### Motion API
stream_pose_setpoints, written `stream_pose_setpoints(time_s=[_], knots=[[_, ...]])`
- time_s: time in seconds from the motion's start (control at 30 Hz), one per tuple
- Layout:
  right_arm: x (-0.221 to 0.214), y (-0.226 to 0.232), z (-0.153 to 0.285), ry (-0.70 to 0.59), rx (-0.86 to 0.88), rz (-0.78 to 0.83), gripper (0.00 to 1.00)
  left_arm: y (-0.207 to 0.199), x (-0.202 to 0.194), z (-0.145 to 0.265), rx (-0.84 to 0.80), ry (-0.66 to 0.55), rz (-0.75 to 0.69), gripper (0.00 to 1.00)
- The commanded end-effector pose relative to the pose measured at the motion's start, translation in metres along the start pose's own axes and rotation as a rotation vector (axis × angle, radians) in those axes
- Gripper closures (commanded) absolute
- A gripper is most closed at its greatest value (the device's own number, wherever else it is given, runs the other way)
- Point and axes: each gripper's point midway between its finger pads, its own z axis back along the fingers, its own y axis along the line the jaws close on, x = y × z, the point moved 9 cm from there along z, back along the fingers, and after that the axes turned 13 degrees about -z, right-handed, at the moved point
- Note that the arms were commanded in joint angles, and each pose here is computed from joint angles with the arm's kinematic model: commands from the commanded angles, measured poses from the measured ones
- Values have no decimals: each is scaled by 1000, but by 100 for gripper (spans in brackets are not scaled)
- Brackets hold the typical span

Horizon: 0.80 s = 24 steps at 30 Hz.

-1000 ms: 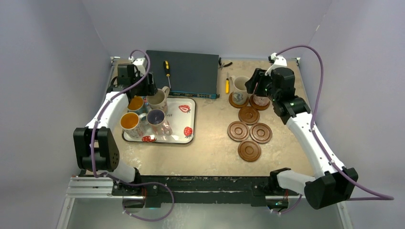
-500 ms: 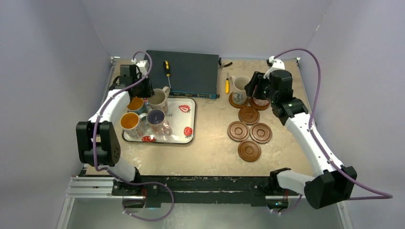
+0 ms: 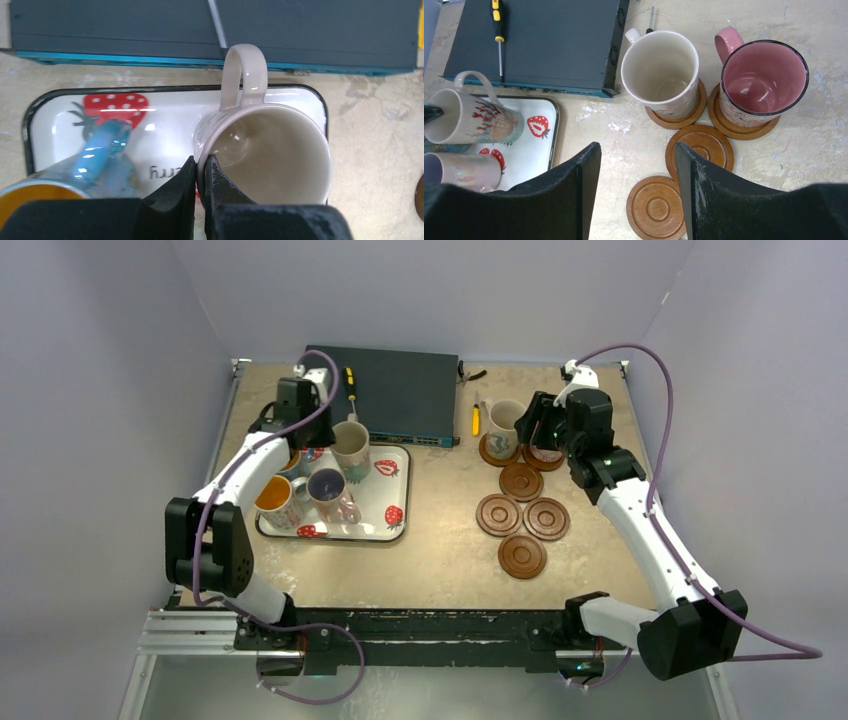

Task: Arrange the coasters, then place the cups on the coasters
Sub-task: Move the cup to the tray.

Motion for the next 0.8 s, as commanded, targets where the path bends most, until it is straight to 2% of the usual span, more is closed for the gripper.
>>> stream_pose_setpoints(time_s=[0.0, 0.27, 0.47, 0.63, 0.77], knots=[[4, 3, 4, -30, 9, -10, 41, -39, 19, 15, 4, -108, 9, 100], [3, 4, 3, -25, 14, -17, 41, -58, 13, 6, -32, -51, 23, 100], [1, 4, 1, -11, 22, -18, 41, -62, 14, 6, -86, -50, -12, 61], [-2, 5, 0, -3, 35, -21, 41, -57, 15, 4, -48, -53, -57, 48], [-5, 6, -5, 10, 43, -22, 41, -59, 19, 0, -86, -85, -113, 45]])
